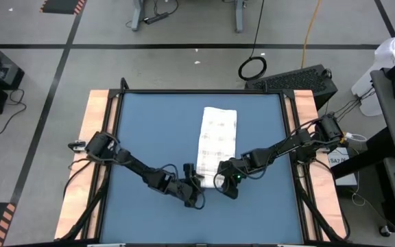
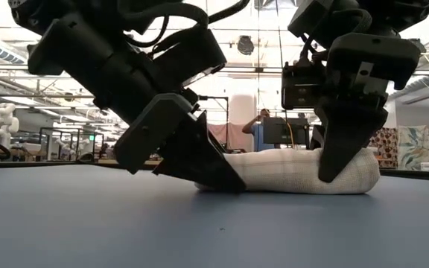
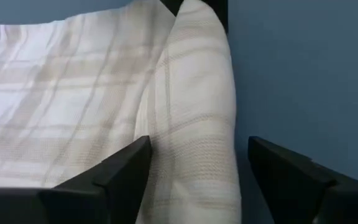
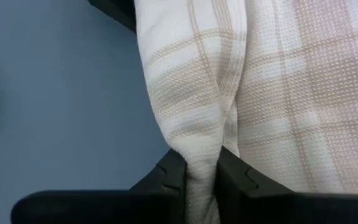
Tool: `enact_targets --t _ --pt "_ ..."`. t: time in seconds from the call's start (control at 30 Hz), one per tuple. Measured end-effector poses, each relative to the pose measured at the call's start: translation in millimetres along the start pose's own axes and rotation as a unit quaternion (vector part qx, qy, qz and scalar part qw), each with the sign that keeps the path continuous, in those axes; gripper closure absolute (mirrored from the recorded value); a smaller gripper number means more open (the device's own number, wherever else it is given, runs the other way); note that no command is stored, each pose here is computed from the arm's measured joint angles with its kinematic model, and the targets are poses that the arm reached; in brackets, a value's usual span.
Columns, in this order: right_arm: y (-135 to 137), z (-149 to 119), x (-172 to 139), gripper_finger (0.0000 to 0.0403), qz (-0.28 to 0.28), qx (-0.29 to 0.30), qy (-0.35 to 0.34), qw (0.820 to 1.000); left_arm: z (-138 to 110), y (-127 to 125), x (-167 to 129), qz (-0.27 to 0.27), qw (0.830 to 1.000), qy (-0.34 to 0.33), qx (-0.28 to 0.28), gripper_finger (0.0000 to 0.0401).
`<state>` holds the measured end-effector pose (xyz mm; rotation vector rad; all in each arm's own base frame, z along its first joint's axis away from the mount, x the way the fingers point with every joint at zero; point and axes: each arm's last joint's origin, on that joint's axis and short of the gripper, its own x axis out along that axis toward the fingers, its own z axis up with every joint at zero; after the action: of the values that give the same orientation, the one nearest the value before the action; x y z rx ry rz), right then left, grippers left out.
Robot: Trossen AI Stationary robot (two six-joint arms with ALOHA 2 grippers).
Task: Roll towel
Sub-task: Roll the white towel
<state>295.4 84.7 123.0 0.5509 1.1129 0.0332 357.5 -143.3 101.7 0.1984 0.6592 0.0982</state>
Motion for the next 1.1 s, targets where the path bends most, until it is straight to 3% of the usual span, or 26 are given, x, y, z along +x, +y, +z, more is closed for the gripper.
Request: enact_targets --t 0.17,0.37,0.53,0.77,0.9,1.1 --pt "0.1 0.3 0.1 0.0360 0.000 -0.003 -0.002 1.000 0.8 4.3 3.1 -0.032 0.999 0.005 -0.026 0.0162" --pt "5.5 -1.8 -2.0 0.0360 -0.001 -0.013 -0.010 1.000 1.8 17.5 9.2 -0.042 0.990 0.019 -0.133 0.0282" --pt "22.7 -12.2 -14.2 0.0349 -0.021 -0.057 -0.041 0.997 7.1 30.4 12.1 -0.109 0.972 0.036 -0.203 0.0367" --pt "53.7 -39.2 -39.6 0.0261 -0.080 -0.138 -0.104 0.982 14.6 44.4 15.2 -0.241 0.933 0.054 -0.263 0.0365" --pt "75.9 -61.4 -38.6 0.0207 -0.110 -0.210 -0.158 0.958 13.2 51.8 17.7 -0.247 0.922 0.070 -0.290 0.0339" --pt "91.6 -82.7 -15.4 0.0169 -0.162 -0.275 -0.225 0.920 14.1 56.1 19.1 -0.247 0.925 0.062 -0.283 0.0341"
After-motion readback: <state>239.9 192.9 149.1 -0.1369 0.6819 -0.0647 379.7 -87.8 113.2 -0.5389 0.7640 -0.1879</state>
